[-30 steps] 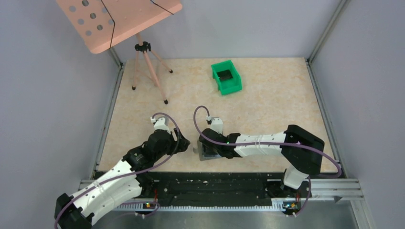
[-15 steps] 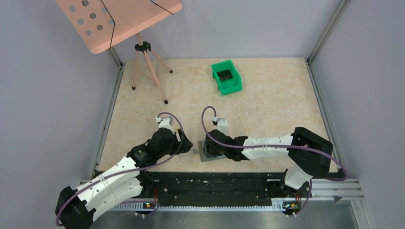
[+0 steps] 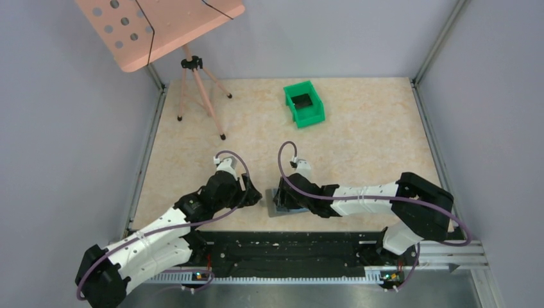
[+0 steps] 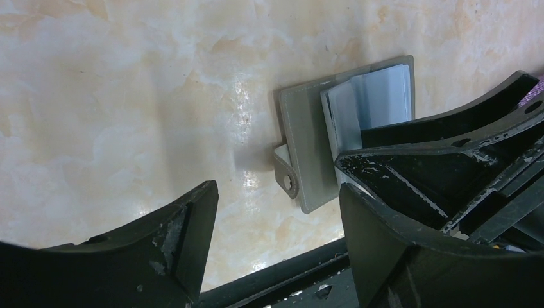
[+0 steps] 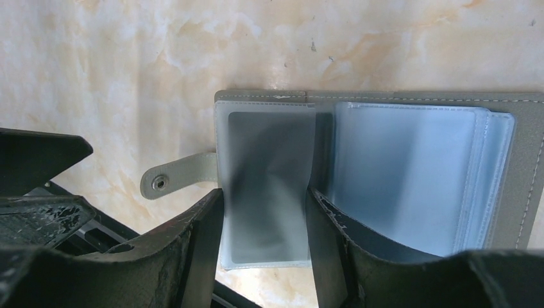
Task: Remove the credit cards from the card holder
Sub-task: Remove the credit card from the card holder.
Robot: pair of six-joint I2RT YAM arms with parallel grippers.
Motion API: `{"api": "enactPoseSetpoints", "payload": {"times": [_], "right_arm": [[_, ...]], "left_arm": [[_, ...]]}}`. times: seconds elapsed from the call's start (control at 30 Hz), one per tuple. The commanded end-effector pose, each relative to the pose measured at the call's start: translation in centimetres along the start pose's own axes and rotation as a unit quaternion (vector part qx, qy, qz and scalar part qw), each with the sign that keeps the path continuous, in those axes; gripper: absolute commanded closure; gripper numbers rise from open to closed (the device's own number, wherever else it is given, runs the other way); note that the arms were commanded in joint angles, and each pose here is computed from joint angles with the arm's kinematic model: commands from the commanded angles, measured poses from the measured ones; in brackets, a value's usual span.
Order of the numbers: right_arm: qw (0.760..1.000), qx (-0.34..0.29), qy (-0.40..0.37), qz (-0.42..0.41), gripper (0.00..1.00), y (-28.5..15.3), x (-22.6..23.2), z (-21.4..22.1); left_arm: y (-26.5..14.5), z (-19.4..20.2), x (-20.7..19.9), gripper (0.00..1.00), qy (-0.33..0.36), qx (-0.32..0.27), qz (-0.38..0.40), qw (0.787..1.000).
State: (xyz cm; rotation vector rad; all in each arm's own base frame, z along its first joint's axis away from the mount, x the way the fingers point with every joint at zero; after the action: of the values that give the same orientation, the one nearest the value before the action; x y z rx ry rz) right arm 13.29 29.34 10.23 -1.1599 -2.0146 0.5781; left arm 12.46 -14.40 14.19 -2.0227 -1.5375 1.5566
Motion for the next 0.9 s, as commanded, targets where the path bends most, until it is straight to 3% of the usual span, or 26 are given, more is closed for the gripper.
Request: {"api": "enactPoseSetpoints", "payload": {"times": [0.0, 0.13, 0.27, 0.47, 0.87], "right_arm": [[0.999, -0.03, 0.026, -0.033, 0.52, -0.7, 0.8, -1.5], [0.998, -0.033, 0.031, -0.041, 0.54, -0.9, 0.8, -1.5], [0.998, -0.034, 0.034, -0.044, 0.48, -1.1, 0.7, -1.6], [0.998, -0.039, 0.036, -0.046, 0.58, -1.3, 0.5, -1.6], [0.997, -0.051, 0.039, -0.038, 0.57, -1.9, 0.2, -1.9]], "left_arm": [[-0.2, -1.0, -1.7, 0.25, -0.001, -0.015, 0.035, 0.999], [-0.1, -1.0, -1.8, 0.26, -0.004, -0.013, 0.039, 0.999], [-0.1, -1.0, -2.0, 0.27, -0.006, -0.009, 0.041, 0.999], [-0.2, -1.1, -2.4, 0.28, -0.009, -0.006, 0.048, 0.999], [-0.3, -1.4, -3.0, 0.3, -0.009, -0.007, 0.055, 0.998]]}}
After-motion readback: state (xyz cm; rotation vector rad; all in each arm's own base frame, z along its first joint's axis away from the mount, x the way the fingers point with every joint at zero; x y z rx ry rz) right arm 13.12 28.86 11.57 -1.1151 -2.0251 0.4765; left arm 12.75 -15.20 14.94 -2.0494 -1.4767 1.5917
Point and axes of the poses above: each gripper's point midway between its finger pads, its own y axis out along the fingers, its own x axis along the line the jaws close on, z = x × y, the point moved 9 cm from there along -y, back along the fingers, and after that the axes turned 11 degrees about -y, right-handed, at the moved point
